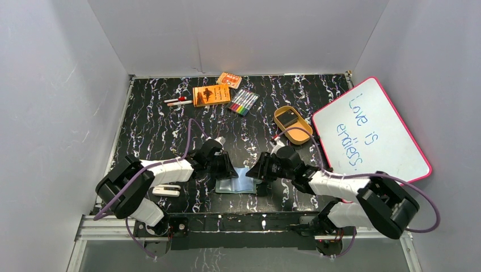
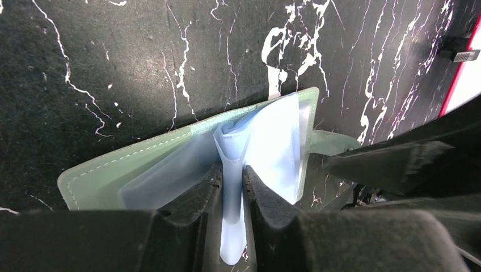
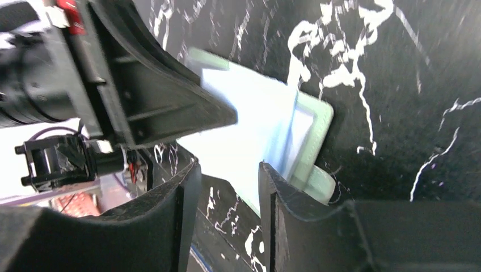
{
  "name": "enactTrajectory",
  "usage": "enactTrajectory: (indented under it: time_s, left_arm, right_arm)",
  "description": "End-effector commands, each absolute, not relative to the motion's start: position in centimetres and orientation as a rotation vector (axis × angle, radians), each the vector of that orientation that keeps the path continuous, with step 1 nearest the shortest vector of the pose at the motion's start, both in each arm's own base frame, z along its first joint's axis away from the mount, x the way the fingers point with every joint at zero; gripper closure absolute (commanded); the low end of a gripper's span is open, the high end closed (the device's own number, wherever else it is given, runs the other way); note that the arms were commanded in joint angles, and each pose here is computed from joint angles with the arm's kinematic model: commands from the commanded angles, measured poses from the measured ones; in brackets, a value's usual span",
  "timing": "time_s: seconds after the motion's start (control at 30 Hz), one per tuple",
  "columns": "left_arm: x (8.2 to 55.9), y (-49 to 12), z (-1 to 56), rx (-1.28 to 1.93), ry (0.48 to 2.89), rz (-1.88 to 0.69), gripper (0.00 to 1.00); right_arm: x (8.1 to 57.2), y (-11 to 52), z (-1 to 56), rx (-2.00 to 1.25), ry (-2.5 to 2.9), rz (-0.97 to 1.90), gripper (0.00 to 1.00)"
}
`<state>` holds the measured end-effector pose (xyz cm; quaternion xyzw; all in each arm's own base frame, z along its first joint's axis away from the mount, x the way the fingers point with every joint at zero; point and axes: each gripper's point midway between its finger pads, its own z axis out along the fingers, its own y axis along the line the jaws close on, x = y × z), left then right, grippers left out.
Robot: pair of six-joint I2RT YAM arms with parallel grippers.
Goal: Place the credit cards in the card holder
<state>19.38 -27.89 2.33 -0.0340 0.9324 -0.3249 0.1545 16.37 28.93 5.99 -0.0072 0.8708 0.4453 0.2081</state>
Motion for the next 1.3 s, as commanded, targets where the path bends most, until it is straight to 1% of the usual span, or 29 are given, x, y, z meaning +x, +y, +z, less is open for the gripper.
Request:
enactTrajectory:
  time_s: [0.0, 0.07, 0.17, 0.33, 0.47, 0.63, 0.7, 0.73, 0.83, 0.93, 1.03, 1.27]
  left_arm:
    - [18.9, -27.4, 2.5, -0.087, 2.671, -0.909, 0.84]
    - [18.9, -27.3, 2.4, -0.09, 2.672, -0.907, 0.84]
    - [18.9, -27.2, 2.4, -0.094, 2.668, -0.903, 0.84]
    - [19.0, -26.9, 2.5, -0.109, 2.662, -0.888, 0.84]
    - [19.0, -26.6, 2.5, -0.111, 2.66, -0.868, 0.83]
    - [19.0, -26.2, 2.7, -0.108, 2.653, -0.849, 0.8]
    - [19.0, -26.0, 3.0, -0.102, 2.65, -0.839, 0.77]
    - [19.1, -26.0, 3.2, -0.102, 2.647, -0.834, 0.74]
    - [19.4, -25.7, 4.6, -0.096, 2.616, -0.825, 0.58]
    - [19.3, -25.2, 6.6, -0.083, 2.577, -0.826, 0.48]
    - [19.2, -24.9, 8.3, -0.056, 2.547, -0.834, 0.45]
    - [19.1, -26.7, 11.3, -0.004, 2.522, -0.958, 0.44]
  right_arm:
    - [19.0, 28.7, 10.3, -0.092, 2.276, 1.086, 0.49]
    - [19.0, 29.4, 11.8, -0.158, 2.239, 1.105, 0.52]
    - [18.3, 31.5, 12.4, -0.253, 2.25, 1.211, 0.61]
    - [17.6, 32.7, 8.5, -0.228, 2.421, 1.224, 0.74]
    - [16.8, 32.6, 5.8, -0.205, 2.504, 1.23, 0.78]
    - [16.1, 32.1, 3.5, -0.204, 2.578, 1.199, 0.81]
    - [16.0, 31.8, 2.7, -0.199, 2.605, 1.172, 0.81]
    - [15.8, 31.7, 2.3, -0.193, 2.619, 1.161, 0.82]
    - [15.7, 31.2, 1.5, -0.176, 2.649, 1.129, 0.83]
    - [15.6, 31.0, 1.0, -0.163, 2.666, 1.109, 0.83]
    - [15.7, 31.0, 0.8, -0.159, 2.674, 1.096, 0.84]
    - [16.0, 31.1, 0.6, -0.162, 2.675, 1.08, 0.85]
